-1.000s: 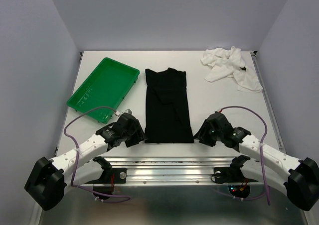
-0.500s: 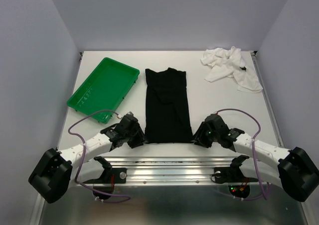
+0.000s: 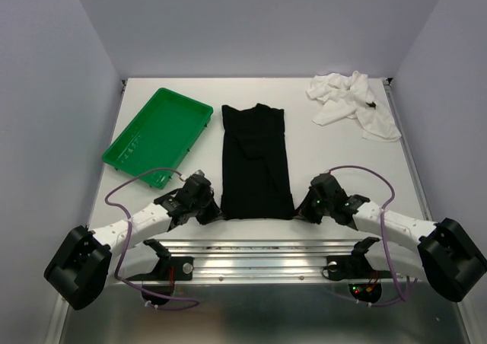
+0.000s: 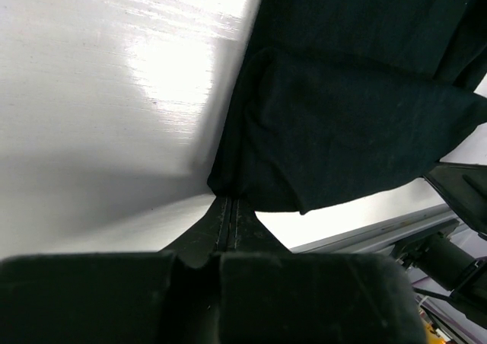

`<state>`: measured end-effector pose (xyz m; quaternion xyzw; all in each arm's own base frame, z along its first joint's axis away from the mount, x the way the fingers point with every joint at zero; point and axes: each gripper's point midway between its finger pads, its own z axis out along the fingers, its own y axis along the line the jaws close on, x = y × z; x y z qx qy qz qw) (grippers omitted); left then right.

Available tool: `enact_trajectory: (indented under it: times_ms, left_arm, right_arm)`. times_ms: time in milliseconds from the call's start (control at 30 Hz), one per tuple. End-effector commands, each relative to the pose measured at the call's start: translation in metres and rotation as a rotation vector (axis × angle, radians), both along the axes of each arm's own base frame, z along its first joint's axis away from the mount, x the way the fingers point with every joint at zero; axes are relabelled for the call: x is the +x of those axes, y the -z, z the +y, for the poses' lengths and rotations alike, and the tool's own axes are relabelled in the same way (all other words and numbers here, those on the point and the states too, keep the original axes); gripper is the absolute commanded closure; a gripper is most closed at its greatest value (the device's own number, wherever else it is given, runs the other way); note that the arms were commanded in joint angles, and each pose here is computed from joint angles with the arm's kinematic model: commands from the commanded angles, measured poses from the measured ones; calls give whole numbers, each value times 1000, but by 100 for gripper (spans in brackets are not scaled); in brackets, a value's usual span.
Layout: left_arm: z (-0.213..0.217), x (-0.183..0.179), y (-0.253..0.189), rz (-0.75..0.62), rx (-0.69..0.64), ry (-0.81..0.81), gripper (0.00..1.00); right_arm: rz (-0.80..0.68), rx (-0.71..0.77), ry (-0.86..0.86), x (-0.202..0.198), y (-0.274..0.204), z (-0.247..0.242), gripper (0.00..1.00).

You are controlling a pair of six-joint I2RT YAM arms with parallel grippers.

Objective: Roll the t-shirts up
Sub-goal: Roll the T-shirt to the center of the board.

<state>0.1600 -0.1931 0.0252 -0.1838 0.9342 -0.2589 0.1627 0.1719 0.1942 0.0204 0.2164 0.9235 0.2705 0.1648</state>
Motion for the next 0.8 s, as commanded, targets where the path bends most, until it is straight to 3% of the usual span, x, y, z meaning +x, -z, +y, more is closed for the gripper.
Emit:
enact_trajectory:
  times_ms: [0, 500, 767]
  left_arm:
    - [-3, 7, -10, -31, -9, -9, 100]
    - [-10, 31, -56, -122, -32, -44, 100]
    - [-12, 49, -68, -119, 21, -31, 100]
  right_arm:
    - [-48, 9, 3, 11, -17, 5, 99]
    - [-135, -4, 31, 30, -61, 5, 99]
    - [-164, -40, 54, 46, -70, 5, 99]
